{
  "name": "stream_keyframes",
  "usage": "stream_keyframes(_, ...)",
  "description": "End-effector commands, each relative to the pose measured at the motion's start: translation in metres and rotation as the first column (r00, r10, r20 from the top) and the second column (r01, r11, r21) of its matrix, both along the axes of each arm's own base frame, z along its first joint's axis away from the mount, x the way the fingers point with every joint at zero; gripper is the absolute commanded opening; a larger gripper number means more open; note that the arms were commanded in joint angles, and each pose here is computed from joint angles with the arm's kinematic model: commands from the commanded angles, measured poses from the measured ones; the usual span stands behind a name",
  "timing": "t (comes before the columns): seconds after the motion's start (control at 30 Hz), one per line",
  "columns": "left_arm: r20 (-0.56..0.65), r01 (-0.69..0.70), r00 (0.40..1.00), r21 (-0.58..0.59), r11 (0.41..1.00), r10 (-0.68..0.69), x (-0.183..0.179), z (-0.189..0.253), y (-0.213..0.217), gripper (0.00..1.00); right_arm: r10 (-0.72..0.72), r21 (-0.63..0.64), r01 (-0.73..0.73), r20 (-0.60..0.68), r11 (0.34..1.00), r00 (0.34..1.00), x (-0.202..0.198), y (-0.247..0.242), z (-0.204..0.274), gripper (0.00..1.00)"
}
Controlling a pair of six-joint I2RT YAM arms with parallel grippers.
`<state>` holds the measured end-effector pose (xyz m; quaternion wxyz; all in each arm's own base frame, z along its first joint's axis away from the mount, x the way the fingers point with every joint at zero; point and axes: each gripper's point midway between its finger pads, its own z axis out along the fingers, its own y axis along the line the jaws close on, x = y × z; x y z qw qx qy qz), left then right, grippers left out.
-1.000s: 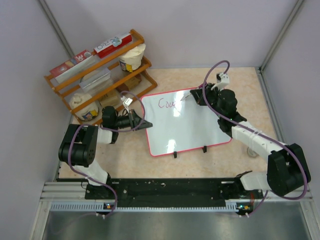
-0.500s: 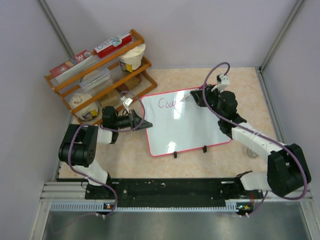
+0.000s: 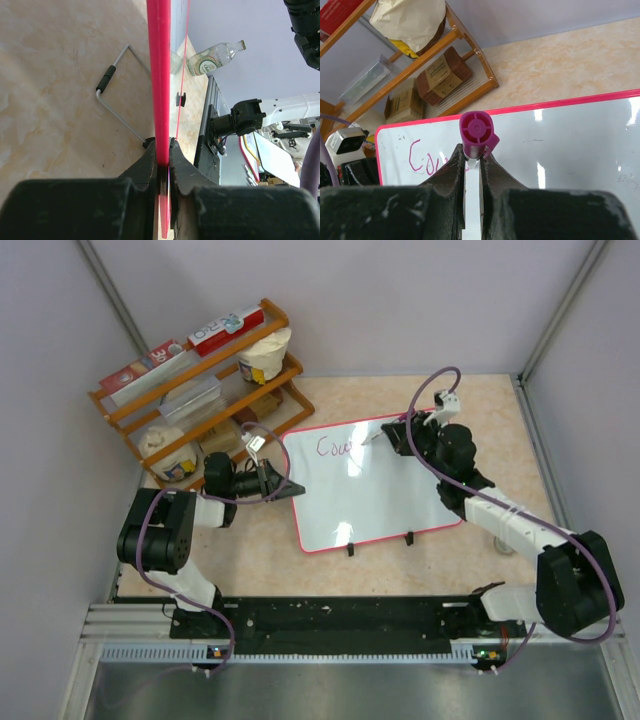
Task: Write a sentence on the whiteboard
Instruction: Write with the whiteboard marker on the whiteboard.
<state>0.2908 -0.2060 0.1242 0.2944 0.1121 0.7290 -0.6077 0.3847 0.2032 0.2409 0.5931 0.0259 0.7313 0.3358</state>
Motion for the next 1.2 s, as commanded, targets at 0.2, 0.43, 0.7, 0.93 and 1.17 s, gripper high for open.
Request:
stream_keyframes(0.2, 0.133, -0.038, 0.99, 0.024, 0.999, 0.035, 0.015, 0.008, 0.002, 0.0, -0.045, -0.037, 0.046, 0.025, 0.998, 0.999, 0.0, -0.016, 0.008, 0.0)
stream_keyframes(0.43, 0.133, -0.04, 0.99, 0.025, 0.999, 0.036, 0.015, 0.008, 0.002, 0.0, -0.055, 0.008, 0.055, 0.096, 0.998, 0.994, -0.006, -0.02, 0.039, 0.0)
stream_keyframes(0.7, 0.136, -0.04, 0.99, 0.025, 0.999, 0.036, 0.015, 0.009, 0.002, 0.0, -0.074, -0.008, 0.075, 0.094, 0.997, 0.993, 0.006, -0.02, 0.046, 0.0)
stream_keyframes(0.93, 0.136, -0.038, 0.99, 0.024, 0.999, 0.035, 0.015, 0.009, 0.002, 0.0, -0.073, 0.003, 0.073, 0.085, 0.997, 0.994, 0.012, -0.019, 0.041, 0.0)
stream_keyframes(1.17, 0.133, -0.037, 0.991, 0.024, 0.999, 0.033, 0.015, 0.009, 0.001, 0.0, -0.065, -0.006, 0.066, 0.066, 0.998, 0.996, 0.015, -0.017, 0.033, 0.0)
